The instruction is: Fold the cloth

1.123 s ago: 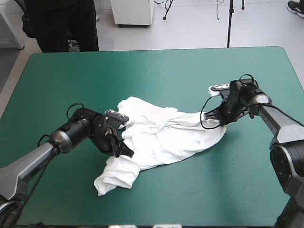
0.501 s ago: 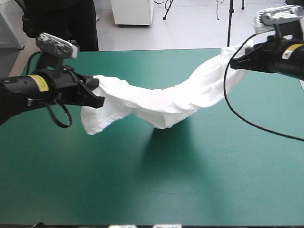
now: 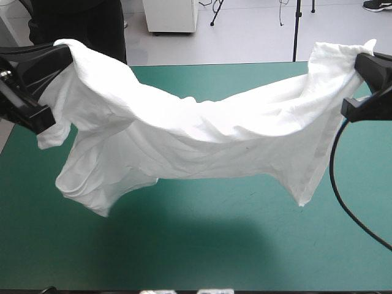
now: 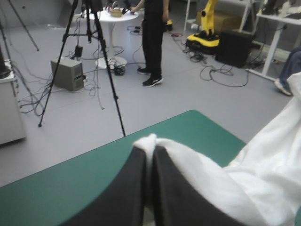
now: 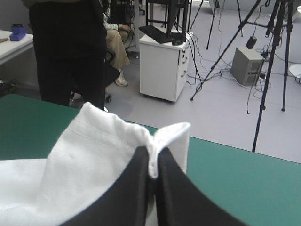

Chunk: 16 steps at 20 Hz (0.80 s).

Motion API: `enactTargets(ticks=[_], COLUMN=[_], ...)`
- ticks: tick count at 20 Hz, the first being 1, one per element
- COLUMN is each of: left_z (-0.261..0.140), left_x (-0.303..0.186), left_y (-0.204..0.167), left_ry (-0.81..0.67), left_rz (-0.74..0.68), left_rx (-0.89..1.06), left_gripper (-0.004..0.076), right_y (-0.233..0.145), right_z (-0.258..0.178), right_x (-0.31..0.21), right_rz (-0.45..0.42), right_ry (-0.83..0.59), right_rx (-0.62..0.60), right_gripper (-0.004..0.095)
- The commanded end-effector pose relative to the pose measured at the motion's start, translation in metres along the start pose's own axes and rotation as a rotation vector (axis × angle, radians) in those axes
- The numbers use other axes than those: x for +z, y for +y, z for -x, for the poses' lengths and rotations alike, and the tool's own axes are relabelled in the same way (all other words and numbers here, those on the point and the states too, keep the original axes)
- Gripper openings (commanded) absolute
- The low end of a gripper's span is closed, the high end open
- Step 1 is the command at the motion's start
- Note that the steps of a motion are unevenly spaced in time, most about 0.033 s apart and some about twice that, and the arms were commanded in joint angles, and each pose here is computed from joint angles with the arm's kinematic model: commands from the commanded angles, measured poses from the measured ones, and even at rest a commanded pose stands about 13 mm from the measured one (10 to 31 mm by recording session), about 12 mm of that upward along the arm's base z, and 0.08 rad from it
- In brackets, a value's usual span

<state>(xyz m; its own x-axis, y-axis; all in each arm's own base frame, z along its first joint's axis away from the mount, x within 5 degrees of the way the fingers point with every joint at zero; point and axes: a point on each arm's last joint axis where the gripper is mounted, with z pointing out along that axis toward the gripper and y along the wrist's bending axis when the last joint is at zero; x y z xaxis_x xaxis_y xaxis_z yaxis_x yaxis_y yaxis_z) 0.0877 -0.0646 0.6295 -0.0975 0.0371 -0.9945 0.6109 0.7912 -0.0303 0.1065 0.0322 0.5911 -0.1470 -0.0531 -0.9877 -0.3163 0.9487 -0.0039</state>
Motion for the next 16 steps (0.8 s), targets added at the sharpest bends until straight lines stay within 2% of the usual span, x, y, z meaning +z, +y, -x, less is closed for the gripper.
enactTargets(ticks=[1, 5, 9, 13, 16], left_z=[0.004, 0.005, -0.001, -0.022, -0.041], left_x=[-0.024, -0.046, -0.060, -0.033, -0.006], left_y=[-0.015, -0.023, -0.025, -0.022, -0.012], left_ry=[-0.037, -0.077, -0.077, 0.057, 0.169], left_rz=[-0.123, -0.178, -0.190, -0.191, -0.126], left_rx=[-0.002, -0.011, -0.044, -0.107, -0.111], left_gripper=[-0.0009, -0.0009, -0.0009, -0.0009, -0.0009], right_y=[0.008, 0.019, 0.021, 0.018, 0.013], right_z=[0.013, 0.010, 0.002, -0.018, -0.040], right_x=[-0.037, -0.067, -0.077, -0.050, -0.018], right_rz=[0.030, 0.096, 0.108, 0.108, 0.109], right_ry=[-0.167, -0.208, -0.165, -0.022, 0.103], right_rx=[-0.004, -0.008, -0.013, 0.003, 0.037], right_gripper=[-0.0017, -0.0017, -0.0017, -0.0017, -0.0017])
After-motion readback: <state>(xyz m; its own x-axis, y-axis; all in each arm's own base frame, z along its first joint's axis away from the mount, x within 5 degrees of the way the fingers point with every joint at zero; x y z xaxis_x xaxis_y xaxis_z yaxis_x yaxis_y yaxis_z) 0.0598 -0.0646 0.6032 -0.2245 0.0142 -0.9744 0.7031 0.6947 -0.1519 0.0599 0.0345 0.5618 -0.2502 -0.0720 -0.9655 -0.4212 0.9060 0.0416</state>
